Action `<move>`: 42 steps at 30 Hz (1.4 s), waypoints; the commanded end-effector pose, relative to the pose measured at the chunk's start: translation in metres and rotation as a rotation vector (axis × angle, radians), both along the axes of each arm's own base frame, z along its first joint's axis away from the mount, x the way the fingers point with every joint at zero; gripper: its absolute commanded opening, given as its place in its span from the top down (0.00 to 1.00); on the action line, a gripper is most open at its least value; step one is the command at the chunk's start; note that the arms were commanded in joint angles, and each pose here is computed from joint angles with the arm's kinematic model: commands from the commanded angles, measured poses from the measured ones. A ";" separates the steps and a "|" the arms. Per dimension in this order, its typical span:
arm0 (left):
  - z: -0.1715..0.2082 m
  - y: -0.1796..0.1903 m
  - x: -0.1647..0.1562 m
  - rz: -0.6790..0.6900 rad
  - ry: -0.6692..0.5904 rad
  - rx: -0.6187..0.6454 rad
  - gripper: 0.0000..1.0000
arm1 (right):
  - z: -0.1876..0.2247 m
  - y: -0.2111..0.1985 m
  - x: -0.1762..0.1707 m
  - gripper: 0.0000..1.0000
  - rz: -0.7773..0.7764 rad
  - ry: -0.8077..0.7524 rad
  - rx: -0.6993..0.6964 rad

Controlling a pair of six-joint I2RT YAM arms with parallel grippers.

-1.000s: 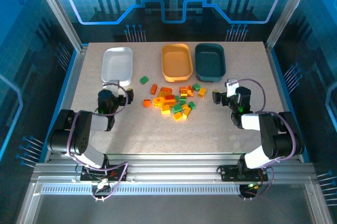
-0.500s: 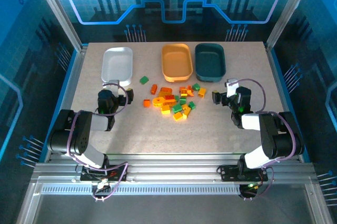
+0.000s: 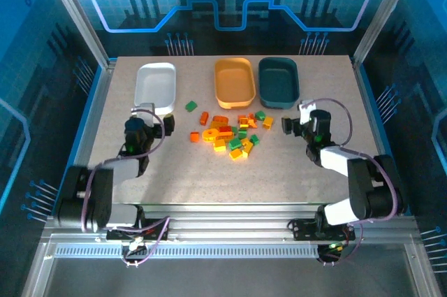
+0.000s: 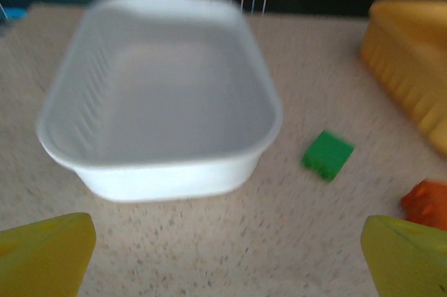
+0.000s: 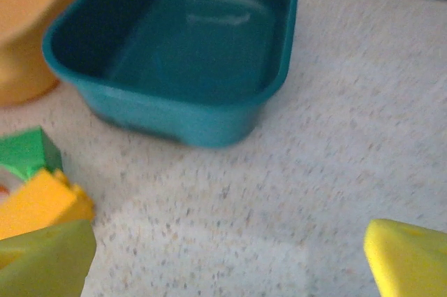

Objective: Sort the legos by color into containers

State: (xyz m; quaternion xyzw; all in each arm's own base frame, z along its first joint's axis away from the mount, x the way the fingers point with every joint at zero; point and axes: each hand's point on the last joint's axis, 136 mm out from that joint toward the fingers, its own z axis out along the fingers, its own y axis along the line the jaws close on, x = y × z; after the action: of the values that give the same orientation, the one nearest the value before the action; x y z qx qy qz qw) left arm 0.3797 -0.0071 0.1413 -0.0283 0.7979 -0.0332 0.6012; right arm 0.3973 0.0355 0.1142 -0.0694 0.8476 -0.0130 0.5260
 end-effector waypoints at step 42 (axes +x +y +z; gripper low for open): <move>-0.027 -0.032 0.154 0.263 0.843 -0.091 0.34 | -0.019 0.075 -0.067 0.25 -0.160 0.377 0.344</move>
State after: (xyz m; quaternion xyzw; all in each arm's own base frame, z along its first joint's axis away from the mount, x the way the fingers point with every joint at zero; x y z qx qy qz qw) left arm 0.5456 -0.0487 0.1182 -0.2022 0.9455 -0.0144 0.2550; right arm 0.3277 0.1083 0.0965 0.0822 0.9258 0.1043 0.3540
